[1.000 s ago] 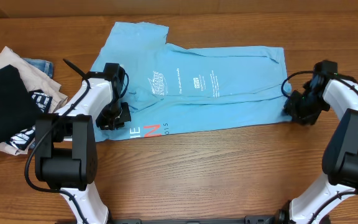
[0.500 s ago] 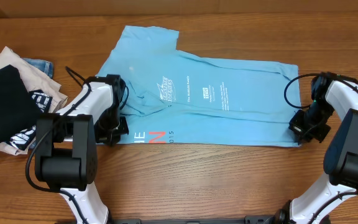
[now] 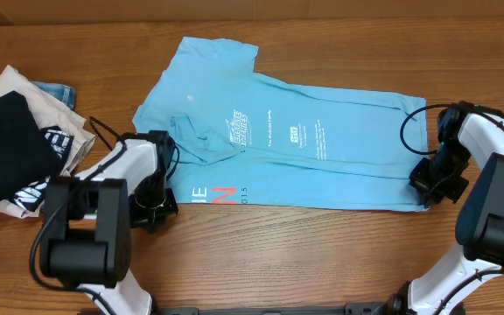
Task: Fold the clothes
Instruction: 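Move the left gripper up to the top-left shoulder corner and grasp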
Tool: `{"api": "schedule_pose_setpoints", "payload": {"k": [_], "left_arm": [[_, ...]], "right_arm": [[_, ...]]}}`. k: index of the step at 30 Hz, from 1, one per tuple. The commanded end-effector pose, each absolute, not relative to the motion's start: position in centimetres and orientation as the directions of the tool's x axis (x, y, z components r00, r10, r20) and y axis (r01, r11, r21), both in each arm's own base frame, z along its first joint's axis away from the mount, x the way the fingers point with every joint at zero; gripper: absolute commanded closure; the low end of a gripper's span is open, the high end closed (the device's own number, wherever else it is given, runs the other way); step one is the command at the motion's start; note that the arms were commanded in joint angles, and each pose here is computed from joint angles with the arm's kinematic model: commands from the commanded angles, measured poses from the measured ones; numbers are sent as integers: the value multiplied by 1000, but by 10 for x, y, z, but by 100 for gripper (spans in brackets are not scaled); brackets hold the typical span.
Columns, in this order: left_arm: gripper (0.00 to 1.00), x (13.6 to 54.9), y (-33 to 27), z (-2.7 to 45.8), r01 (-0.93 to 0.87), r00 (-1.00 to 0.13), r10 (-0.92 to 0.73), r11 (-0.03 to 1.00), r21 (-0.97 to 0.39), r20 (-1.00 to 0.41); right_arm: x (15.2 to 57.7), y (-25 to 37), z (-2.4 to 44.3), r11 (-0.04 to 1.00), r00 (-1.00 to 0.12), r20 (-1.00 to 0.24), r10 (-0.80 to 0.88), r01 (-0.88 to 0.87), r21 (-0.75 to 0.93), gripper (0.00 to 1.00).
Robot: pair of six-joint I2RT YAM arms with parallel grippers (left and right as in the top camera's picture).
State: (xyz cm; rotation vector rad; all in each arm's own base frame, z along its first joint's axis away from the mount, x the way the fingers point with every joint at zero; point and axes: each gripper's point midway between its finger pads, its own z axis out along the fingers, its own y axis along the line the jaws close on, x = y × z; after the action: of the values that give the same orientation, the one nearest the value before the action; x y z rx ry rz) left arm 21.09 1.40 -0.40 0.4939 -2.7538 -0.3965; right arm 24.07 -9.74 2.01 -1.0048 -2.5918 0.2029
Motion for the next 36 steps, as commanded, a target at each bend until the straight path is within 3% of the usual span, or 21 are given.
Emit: {"api": "schedule_pose_setpoints", "payload": {"k": [1,5,9,18,27,31,36], "left_arm": [[96,238,9,31,-386,-913,-405,897,214,53],[90,279,6,59,-416,-902,-397,905,94,-171],[89,295,6,42,-420,-896,-397,903,87,-199],[91,283,27,-15,-422,-906,-416,877,228,-76],[96,189,55,-7,-468,-781,-582,785,406,225],[96,186,57,-6,-489,-763,-603,774,402,231],[96,216,51,7,-537,-795,-590,792,292,138]], "right_arm": [[242,-103,27,727,-690,232,686,632,-268,94],[243,-104,26,726,-691,228,686,634,-266,94],[243,-104,26,727,-691,229,686,633,-266,94],[244,-104,26,727,-692,226,686,634,-265,93],[241,-103,27,728,-689,238,685,630,-270,93],[234,-101,30,730,-681,265,683,622,-282,93],[238,-94,32,734,-682,271,679,637,-235,93]]}}
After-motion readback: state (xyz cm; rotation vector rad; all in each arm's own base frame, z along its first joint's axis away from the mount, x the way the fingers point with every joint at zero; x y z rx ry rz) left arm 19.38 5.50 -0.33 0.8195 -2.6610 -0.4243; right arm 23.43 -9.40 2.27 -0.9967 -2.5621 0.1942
